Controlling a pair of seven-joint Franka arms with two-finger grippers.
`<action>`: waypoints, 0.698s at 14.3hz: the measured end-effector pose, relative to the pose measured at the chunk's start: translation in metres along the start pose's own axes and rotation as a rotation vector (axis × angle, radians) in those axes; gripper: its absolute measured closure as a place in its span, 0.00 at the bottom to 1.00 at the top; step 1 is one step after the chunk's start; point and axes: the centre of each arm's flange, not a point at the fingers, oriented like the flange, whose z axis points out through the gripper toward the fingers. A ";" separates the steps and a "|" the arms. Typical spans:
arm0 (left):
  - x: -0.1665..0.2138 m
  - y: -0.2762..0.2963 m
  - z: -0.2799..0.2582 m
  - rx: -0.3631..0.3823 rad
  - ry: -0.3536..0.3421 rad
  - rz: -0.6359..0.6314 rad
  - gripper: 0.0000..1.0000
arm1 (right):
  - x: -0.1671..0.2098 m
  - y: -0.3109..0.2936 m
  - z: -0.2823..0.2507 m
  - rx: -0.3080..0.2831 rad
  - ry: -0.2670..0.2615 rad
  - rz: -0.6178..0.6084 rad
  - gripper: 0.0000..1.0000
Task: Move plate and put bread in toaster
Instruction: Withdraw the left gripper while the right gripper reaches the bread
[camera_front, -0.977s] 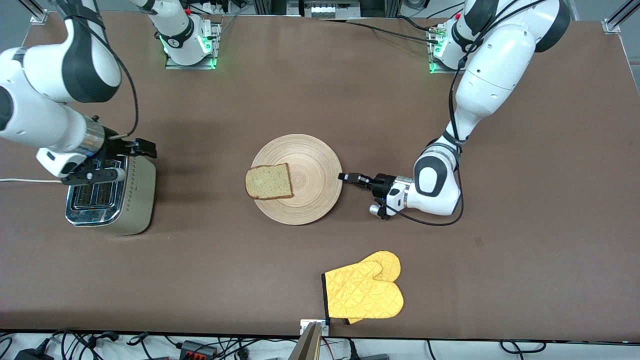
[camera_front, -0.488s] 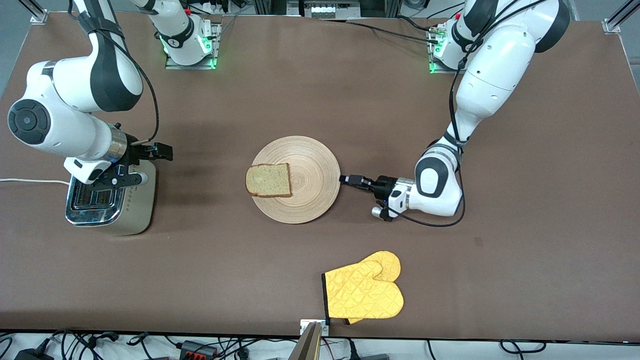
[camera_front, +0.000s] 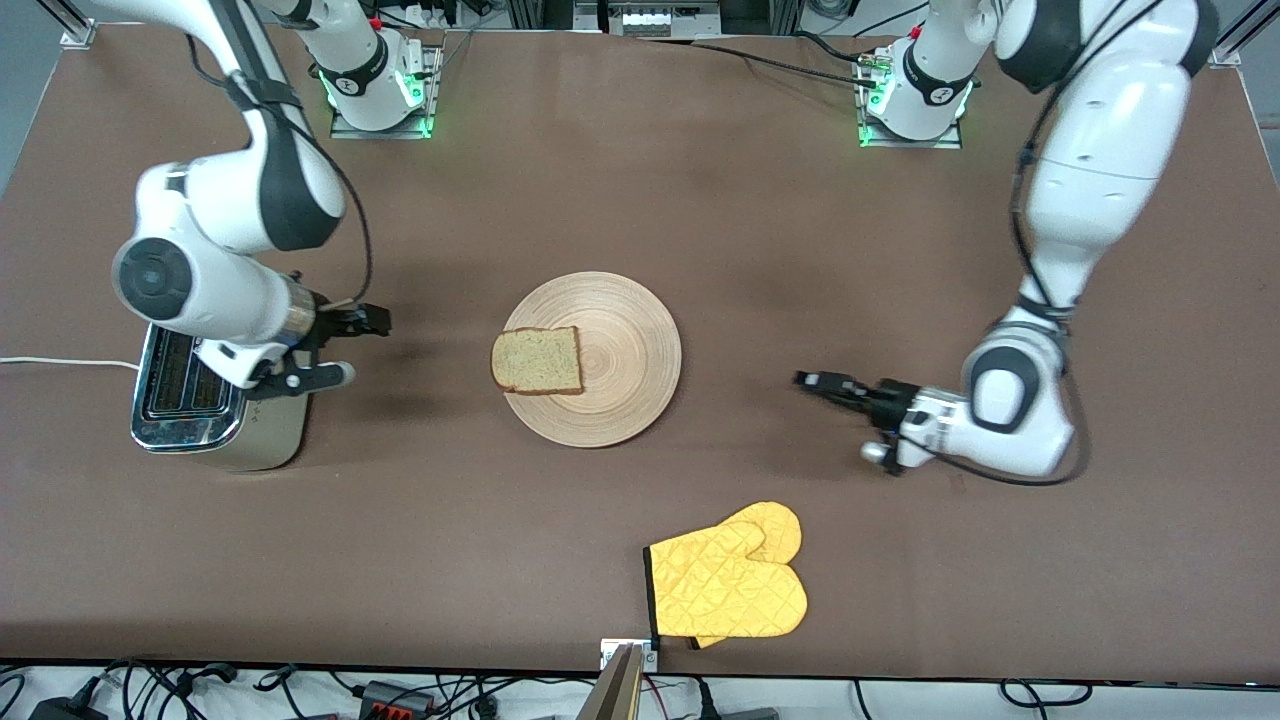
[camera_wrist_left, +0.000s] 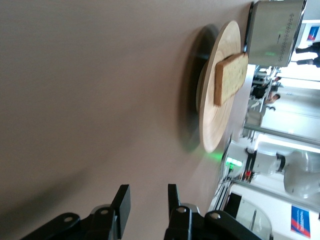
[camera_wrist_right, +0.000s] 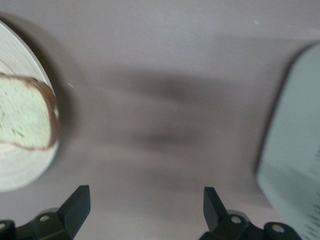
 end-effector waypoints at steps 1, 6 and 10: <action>-0.013 -0.004 -0.038 0.030 -0.020 0.006 0.63 | 0.005 -0.017 0.011 -0.004 0.013 0.005 0.00; -0.069 0.052 -0.176 0.302 -0.107 -0.044 0.63 | 0.019 -0.079 0.070 -0.010 0.050 0.032 0.00; -0.105 0.200 -0.232 0.678 -0.063 -0.097 0.49 | 0.022 -0.103 0.088 0.107 0.057 0.112 0.13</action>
